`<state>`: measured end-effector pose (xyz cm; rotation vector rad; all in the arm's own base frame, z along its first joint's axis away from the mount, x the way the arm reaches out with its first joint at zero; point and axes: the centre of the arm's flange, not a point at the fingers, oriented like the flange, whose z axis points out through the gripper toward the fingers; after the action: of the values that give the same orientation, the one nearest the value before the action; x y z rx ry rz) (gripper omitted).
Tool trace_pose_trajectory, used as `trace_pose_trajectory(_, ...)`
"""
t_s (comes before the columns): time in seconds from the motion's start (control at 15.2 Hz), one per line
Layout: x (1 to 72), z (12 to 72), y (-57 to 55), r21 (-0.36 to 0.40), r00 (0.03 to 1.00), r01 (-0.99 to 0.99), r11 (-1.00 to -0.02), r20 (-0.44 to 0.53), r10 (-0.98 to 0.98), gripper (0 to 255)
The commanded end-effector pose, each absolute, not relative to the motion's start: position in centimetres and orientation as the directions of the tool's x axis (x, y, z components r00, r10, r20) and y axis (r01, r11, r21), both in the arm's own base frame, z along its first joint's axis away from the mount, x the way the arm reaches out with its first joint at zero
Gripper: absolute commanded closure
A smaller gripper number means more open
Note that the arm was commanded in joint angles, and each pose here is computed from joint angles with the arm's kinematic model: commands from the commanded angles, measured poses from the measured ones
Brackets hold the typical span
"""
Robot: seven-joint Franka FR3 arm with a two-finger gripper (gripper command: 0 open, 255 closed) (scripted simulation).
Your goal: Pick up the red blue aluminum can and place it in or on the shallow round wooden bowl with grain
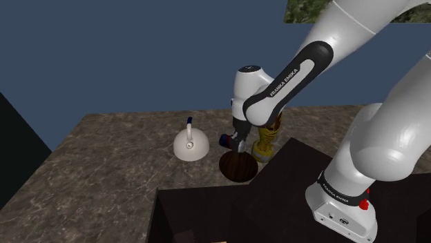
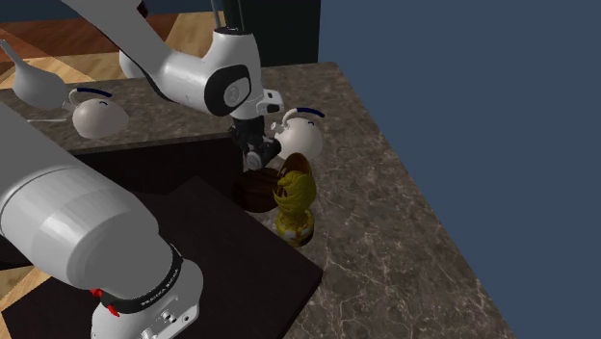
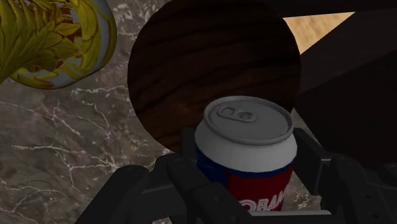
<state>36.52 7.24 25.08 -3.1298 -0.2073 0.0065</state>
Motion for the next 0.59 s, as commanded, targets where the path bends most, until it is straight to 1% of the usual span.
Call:
trace_pose_trajectory(0.0, 36.5, 24.0, 7.1, -0.005, 0.991, 0.132, -0.991, -0.003, 0.132, 255)
trace_pose_trajectory(0.33, 36.5, 21.6, 7.1, -0.005, 0.991, 0.132, -0.991, -0.003, 0.132, 255)
trace_pose_trajectory(0.53, 36.5, 21.6, 7.1, -0.005, 0.991, 0.132, -0.991, -0.003, 0.132, 255)
